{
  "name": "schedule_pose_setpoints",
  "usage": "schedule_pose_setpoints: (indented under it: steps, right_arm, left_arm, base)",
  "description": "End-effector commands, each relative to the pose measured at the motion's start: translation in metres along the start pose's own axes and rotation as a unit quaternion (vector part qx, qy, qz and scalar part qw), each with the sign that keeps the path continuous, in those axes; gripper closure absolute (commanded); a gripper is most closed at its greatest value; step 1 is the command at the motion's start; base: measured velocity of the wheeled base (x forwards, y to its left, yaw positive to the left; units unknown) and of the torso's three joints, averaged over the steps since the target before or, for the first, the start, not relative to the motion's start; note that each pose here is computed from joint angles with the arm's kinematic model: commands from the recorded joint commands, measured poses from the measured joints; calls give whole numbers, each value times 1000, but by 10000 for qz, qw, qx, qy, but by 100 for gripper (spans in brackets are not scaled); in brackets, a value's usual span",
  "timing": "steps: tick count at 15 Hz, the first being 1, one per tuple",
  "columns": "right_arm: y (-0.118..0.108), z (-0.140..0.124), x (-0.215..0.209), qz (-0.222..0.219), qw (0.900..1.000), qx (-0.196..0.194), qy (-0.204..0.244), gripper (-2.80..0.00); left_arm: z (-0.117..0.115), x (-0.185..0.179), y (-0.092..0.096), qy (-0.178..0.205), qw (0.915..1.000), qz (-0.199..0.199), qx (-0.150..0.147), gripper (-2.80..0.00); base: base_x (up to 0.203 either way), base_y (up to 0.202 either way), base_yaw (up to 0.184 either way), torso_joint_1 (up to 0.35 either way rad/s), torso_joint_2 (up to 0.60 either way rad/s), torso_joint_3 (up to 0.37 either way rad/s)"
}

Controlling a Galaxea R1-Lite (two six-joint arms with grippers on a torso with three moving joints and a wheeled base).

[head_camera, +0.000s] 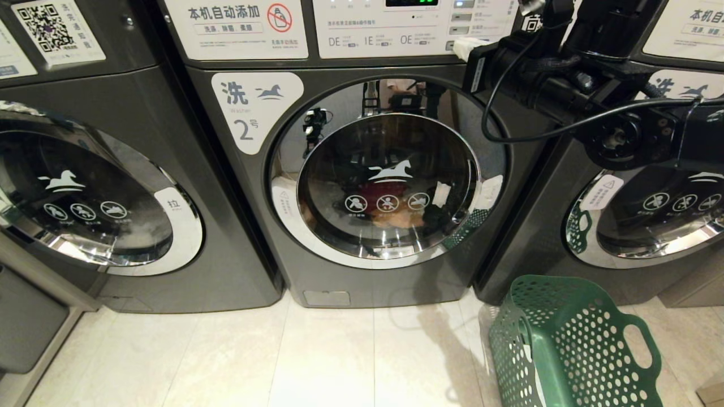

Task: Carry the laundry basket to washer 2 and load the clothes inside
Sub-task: Press the washing machine switch

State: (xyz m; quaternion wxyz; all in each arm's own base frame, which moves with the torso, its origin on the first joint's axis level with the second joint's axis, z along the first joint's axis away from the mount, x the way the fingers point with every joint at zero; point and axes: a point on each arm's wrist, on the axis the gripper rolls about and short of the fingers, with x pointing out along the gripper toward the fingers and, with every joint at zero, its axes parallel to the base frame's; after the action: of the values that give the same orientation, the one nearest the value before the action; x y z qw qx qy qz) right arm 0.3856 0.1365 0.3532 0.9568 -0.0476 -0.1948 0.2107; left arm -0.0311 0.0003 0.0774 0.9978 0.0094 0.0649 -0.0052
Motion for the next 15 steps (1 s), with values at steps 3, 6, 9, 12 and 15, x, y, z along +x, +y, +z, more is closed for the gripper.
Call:
schedule_pose_setpoints:
  steps: [3,6,9,12,15]
  right_arm:
    - [-5,7,-6,-64,10000,-34,-35,0]
    - [-4,6,-5,-36,10000,-36,-24,0]
    - [-1,12,-12,19,10000,-34,1,0]
    - [0,40,-48,49,9997,-62,231,0]
    - [7,50,-109,169,9954,43,943,0]
  left_arm:
    - [0,0,0,4,10000,0,1,0]
    - [0,0,0,17,10000,-1,1,0]
    - [0,0,0,9,10000,0,1,0]
    - [0,0,0,14,10000,-1,1,0]
    - [0,0,0,14,10000,-1,1,0]
  base:
    - [0,0,0,0,0,0]
    - [0,0,0,0,0,0]
    - [0,0,0,0,0,0]
    - [0,0,0,0,0,0]
    - [0,0,0,0,0,0]
